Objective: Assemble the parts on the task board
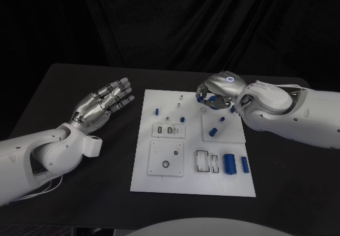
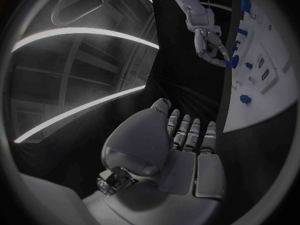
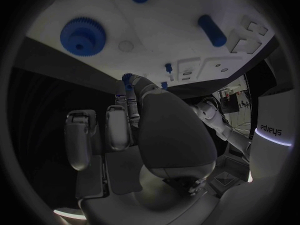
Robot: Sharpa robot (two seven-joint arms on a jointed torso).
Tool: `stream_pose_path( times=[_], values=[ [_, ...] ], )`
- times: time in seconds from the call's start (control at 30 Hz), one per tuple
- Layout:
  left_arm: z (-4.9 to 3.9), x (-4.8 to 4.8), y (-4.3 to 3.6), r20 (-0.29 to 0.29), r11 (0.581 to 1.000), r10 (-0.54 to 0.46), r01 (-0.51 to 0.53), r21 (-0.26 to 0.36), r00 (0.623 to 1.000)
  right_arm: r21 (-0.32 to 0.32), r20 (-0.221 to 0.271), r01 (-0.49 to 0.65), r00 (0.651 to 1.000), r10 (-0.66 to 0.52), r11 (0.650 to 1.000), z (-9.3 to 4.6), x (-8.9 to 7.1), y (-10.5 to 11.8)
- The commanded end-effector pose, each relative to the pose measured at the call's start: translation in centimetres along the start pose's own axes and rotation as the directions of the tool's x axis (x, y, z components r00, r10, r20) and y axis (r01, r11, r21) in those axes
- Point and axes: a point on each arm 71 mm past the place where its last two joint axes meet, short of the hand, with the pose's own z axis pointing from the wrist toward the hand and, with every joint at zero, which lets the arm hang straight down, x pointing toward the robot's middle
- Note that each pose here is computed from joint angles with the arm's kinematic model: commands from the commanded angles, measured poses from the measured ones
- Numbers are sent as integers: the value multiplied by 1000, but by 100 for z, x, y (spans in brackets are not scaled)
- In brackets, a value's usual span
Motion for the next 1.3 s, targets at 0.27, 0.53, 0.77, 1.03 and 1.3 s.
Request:
stream_pose_path(
  times=[0.27, 0.53, 0.77, 1.03, 1.3],
  values=[
    [58, 38, -28, -21, 998, -8, 10, 69, 1000, -10, -2, -92, 996, 92, 996, 388, -110, 115],
    [70, 50, -21, -25, 998, -11, 12, 67, 1000, -5, -37, -94, 995, 94, 996, 579, 27, 145],
    [72, 56, -20, -28, 998, -12, 14, 68, 1000, 6, -62, -80, 995, 80, 997, 632, 131, 145],
    [77, 58, -17, -31, 998, -14, 16, 67, 999, 16, -76, -72, 994, 73, 997, 651, 176, 148],
    [85, 56, -12, -33, 998, -15, 17, 65, 999, 18, -88, -33, 996, 35, 999, 669, 192, 145]
  ],
)
